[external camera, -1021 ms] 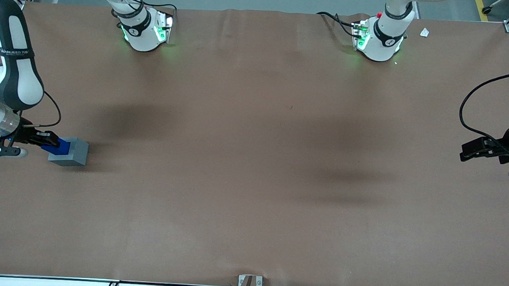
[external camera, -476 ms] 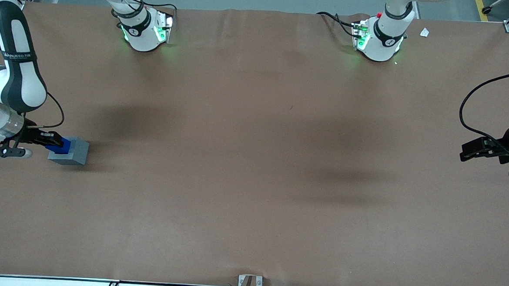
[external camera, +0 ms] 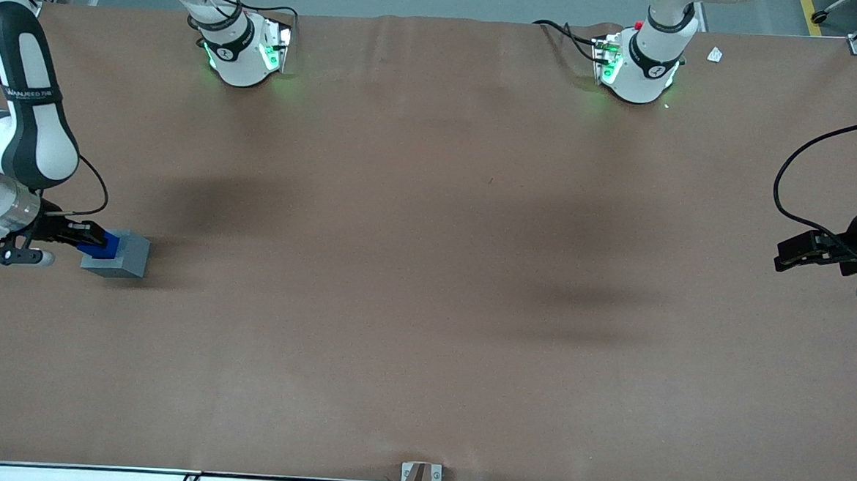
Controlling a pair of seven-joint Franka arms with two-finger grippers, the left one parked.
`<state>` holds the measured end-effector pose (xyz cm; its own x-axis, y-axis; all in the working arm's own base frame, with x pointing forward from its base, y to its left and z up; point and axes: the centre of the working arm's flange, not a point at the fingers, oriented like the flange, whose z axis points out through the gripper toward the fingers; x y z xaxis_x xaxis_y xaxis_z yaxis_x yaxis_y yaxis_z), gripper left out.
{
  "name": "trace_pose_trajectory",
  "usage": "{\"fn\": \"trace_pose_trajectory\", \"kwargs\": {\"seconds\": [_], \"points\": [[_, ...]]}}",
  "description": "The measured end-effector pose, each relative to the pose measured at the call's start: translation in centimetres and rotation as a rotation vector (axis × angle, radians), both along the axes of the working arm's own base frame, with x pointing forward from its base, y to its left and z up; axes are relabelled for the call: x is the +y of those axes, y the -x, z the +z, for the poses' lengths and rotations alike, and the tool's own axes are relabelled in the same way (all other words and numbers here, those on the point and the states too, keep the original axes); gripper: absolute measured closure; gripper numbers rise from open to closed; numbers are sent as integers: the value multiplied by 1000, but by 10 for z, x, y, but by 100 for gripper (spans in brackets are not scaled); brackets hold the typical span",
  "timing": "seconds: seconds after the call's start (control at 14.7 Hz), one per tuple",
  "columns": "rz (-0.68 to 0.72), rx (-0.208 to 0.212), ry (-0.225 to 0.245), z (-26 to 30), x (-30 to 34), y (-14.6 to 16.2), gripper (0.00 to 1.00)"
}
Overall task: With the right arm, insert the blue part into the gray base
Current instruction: 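Lower the blue block into the gray base's opening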
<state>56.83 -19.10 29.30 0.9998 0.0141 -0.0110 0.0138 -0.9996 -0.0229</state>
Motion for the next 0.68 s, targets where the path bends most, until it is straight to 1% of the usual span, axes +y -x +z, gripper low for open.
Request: {"fn": "trace_pose_trajectory", "kwargs": {"seconds": [0.14,0.2,0.27,0.34,0.41,0.54,0.68], "points": [[4,-10,2,4,2,-3,24],[9,-16,3,7,4,-5,17],[15,-23,5,10,7,-7,4],[23,-34,7,17,10,-10,0],[33,-41,8,27,16,-12,0],[64,-39,5,52,35,-14,0],[96,-46,4,84,58,-13,0]]}}
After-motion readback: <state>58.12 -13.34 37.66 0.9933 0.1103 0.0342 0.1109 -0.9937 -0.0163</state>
